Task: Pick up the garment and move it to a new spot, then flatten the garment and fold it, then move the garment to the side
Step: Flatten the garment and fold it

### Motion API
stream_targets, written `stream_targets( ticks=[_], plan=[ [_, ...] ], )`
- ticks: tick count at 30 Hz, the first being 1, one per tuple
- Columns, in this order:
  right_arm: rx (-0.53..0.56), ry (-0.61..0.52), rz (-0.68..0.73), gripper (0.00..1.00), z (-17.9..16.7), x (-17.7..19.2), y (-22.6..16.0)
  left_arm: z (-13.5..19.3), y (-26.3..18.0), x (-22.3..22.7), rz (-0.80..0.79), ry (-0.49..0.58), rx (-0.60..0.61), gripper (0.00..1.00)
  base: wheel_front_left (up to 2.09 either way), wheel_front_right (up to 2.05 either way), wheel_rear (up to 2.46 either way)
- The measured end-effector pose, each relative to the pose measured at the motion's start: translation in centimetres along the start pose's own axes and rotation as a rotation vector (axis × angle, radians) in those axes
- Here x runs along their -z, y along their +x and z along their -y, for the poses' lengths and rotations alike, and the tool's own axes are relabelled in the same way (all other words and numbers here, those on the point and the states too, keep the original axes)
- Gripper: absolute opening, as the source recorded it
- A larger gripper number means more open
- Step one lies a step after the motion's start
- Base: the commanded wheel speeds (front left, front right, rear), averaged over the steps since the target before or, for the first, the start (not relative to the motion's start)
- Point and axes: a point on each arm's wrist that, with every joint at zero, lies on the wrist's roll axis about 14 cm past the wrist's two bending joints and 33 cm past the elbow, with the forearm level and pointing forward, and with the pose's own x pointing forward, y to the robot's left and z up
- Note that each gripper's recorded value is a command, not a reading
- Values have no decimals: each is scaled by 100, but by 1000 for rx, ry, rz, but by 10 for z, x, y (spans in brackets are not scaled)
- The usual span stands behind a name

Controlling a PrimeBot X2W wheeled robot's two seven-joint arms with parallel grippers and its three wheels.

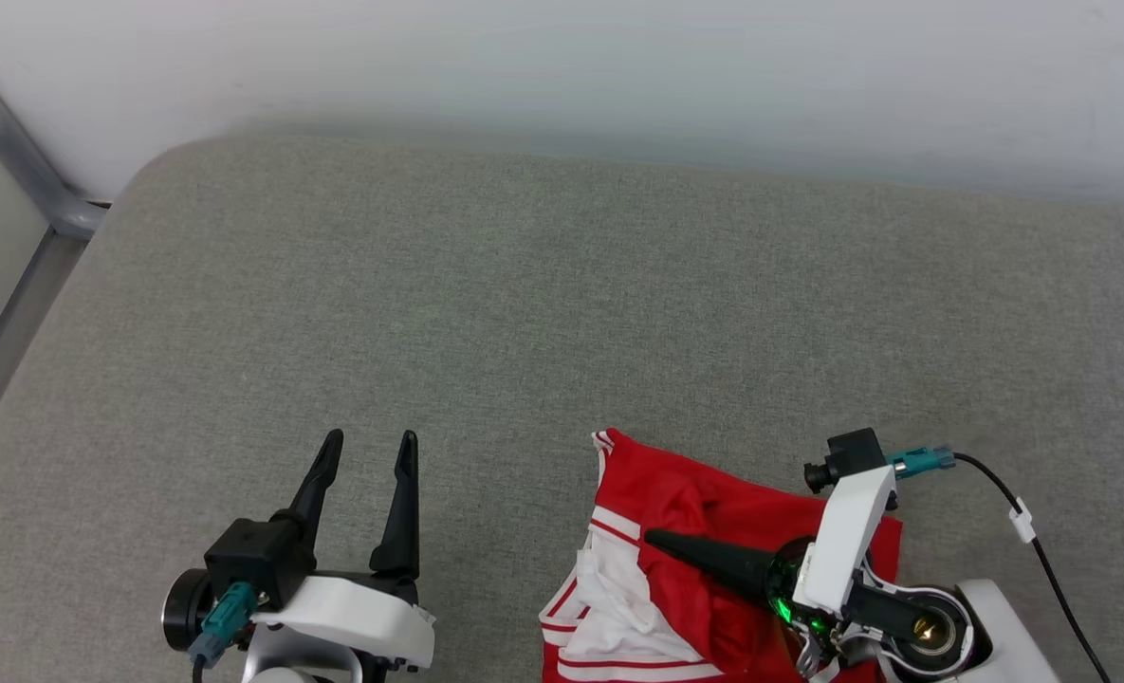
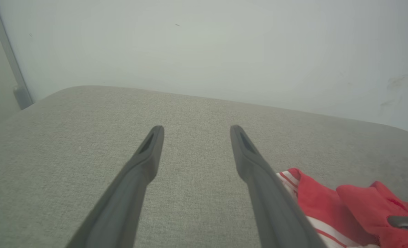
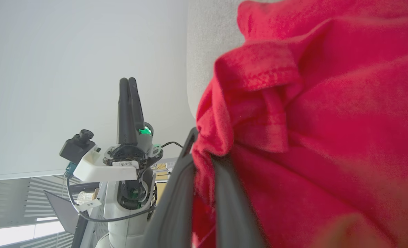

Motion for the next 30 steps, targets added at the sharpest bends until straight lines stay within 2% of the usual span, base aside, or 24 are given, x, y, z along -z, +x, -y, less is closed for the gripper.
stream_targets(
  ticks=[1,2,5,9,15,19,24,27,30],
  plan=[
    [16,-10,-2,80,4,1,3,-1,1,1,-4,-1,-3,100,0,0,0],
    [21,-7,-4,100,6,3,5,0,3,3,-7,-1,-3,100,0,0,0],
    [37,-23,-3,100,9,5,9,1,5,6,-15,-5,-3,100,0,0,0],
    [18,-104,21,100,-8,0,10,4,8,6,-12,-6,10,100,0,0,0],
    [34,-319,115,100,-31,-19,-7,9,11,1,4,-4,31,100,0,0,0],
    [81,-461,255,100,-40,-43,-28,13,10,0,9,-6,41,100,0,0,0],
    [231,-670,491,100,-35,-84,-75,18,9,-2,17,-1,59,100,0,0,0],
    [365,-792,619,100,-25,-104,-113,20,7,-3,18,3,68,100,0,0,0],
    [482,-854,737,100,-15,-117,-154,23,6,-4,22,7,81,100,0,0,0]
  ],
)
